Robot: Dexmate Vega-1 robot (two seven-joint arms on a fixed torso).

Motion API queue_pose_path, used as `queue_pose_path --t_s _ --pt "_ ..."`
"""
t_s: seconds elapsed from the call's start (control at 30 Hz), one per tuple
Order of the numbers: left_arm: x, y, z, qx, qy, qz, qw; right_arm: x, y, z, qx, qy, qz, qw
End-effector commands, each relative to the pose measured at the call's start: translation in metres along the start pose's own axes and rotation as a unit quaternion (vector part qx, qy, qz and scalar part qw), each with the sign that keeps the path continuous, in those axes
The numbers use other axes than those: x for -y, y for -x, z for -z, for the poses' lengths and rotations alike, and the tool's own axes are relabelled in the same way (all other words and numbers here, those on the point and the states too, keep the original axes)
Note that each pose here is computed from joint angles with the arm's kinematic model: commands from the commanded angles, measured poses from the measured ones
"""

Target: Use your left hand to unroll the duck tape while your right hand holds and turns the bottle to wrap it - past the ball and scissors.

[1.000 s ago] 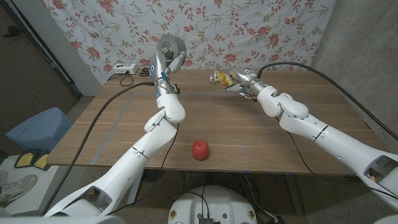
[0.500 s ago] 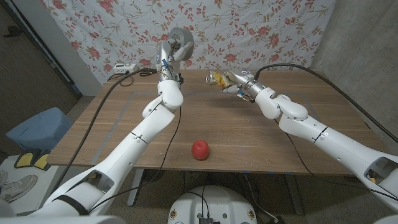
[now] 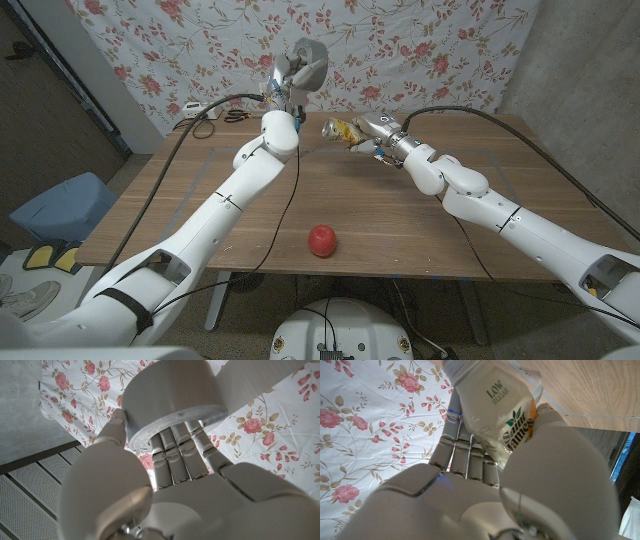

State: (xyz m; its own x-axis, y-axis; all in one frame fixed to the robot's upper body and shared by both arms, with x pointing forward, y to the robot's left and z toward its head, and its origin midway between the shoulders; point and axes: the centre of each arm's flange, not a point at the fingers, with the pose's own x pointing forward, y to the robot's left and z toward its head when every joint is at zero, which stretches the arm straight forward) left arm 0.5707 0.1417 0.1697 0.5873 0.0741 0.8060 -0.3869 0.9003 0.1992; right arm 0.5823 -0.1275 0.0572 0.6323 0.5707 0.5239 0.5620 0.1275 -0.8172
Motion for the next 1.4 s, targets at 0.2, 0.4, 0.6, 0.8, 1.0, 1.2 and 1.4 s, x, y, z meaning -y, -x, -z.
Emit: queue_pose_path --t_s 0.2,0.4,0.6,0.8,1.0,1.2,1.4 --pt "0.031 -0.022 -0.020 0.007 0.033 0.048 0.998 -0.018 -0.017 -0.010 0.008 -0.015 -0.016 0.9997" --pt "0.039 -0.027 -0.028 0.019 0.037 0.051 0.998 -0.022 -0.026 -0.013 0.005 -0.014 -0.025 0.9996" --pt "0.049 -0.033 -0.034 0.024 0.050 0.059 0.997 -0.025 -0.038 -0.015 0.011 -0.013 -0.040 0.9991" --pt "0.050 -0.034 -0.041 0.027 0.060 0.068 0.996 -0.036 -0.051 -0.004 0.003 -0.034 -0.060 0.9976" --pt "0.052 -0.032 -0.045 0.027 0.065 0.074 0.995 -0.052 -0.062 0.010 -0.018 -0.037 -0.077 0.9961" --pt "0.057 -0.030 -0.049 0.024 0.072 0.082 0.994 -0.060 -0.067 0.013 -0.014 -0.035 -0.090 0.9953" --pt "0.059 -0.026 -0.050 0.025 0.075 0.088 0.993 -0.060 -0.075 0.016 -0.016 -0.039 -0.085 0.9955"
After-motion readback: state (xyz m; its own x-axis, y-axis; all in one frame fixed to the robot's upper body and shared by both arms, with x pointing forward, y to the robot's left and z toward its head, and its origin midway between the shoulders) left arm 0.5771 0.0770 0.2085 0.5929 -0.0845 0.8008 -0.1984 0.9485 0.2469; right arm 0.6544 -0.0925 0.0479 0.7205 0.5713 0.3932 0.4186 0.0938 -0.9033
